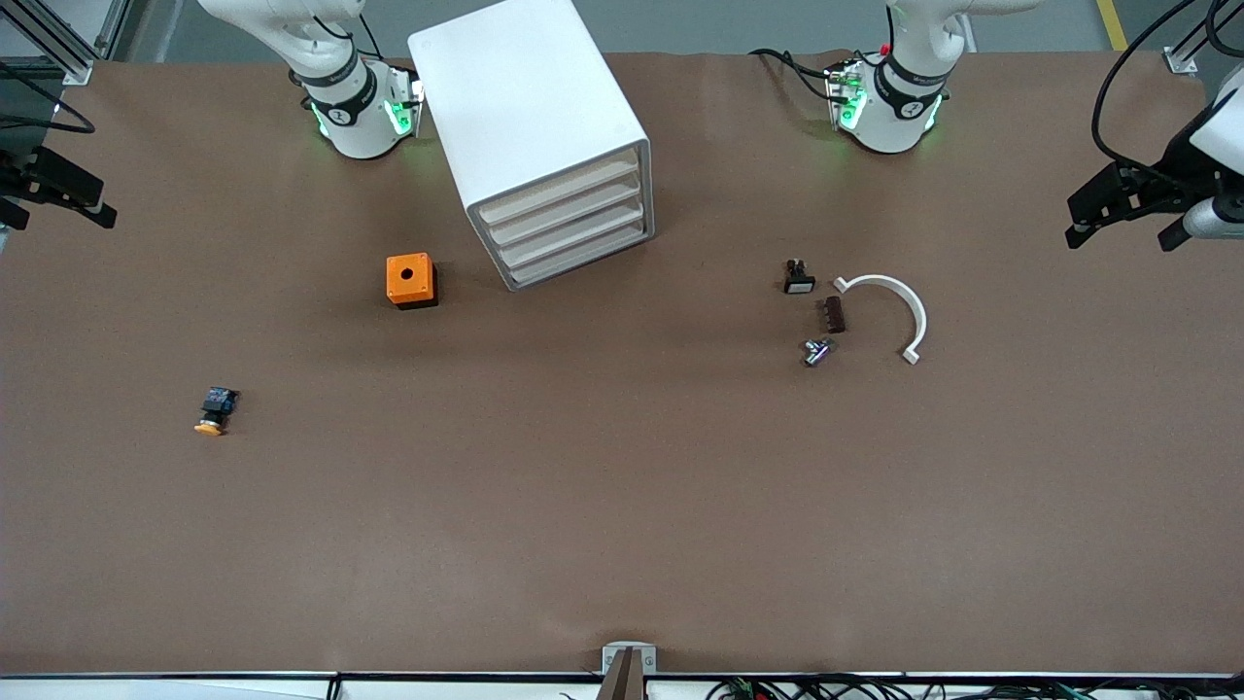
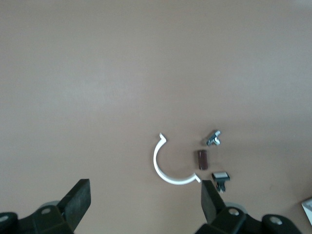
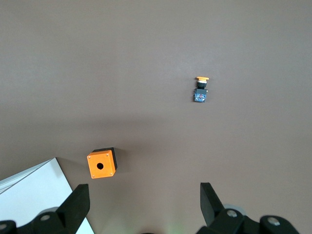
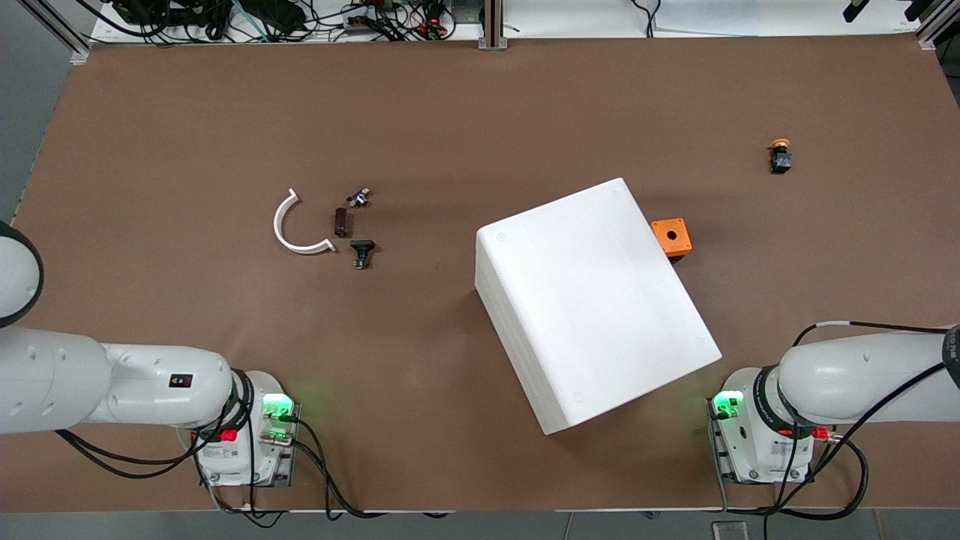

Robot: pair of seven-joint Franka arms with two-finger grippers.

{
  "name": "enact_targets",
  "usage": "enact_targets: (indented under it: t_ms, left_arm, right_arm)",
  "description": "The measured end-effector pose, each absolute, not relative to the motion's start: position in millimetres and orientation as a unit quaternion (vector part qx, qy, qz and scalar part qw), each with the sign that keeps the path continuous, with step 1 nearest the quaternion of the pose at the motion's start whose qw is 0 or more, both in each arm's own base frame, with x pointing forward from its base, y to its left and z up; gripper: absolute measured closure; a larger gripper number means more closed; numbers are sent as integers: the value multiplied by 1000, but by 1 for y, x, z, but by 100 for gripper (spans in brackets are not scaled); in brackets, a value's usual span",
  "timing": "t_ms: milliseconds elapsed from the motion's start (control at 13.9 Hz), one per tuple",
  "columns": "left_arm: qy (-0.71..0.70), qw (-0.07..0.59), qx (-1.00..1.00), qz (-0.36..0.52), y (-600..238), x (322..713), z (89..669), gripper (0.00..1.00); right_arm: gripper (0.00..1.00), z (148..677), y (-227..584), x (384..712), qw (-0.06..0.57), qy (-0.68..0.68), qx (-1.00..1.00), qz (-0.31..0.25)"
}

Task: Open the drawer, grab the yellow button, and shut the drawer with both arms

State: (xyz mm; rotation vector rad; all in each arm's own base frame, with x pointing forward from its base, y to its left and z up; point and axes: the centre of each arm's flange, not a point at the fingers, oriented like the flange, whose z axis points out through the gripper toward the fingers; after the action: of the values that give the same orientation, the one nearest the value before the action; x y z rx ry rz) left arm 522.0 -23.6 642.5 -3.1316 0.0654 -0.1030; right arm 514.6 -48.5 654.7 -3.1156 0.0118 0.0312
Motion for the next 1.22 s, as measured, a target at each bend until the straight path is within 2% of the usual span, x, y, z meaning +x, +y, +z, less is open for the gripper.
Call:
enact_targets:
  t_ms: [287, 647, 1221]
  left_arm:
    - [21, 4, -999, -25, -32, 526, 642, 0]
    - [27, 3, -1000, -15, -45, 562, 632, 0]
    - [21, 4, -1000, 10, -22, 558, 636, 0]
  right_arm:
    - [0, 656, -48, 514, 15, 3, -1000, 9]
    - [0, 658, -46, 513, 22, 17, -1000, 7]
    - [0, 658, -47, 512, 23, 31, -999, 7]
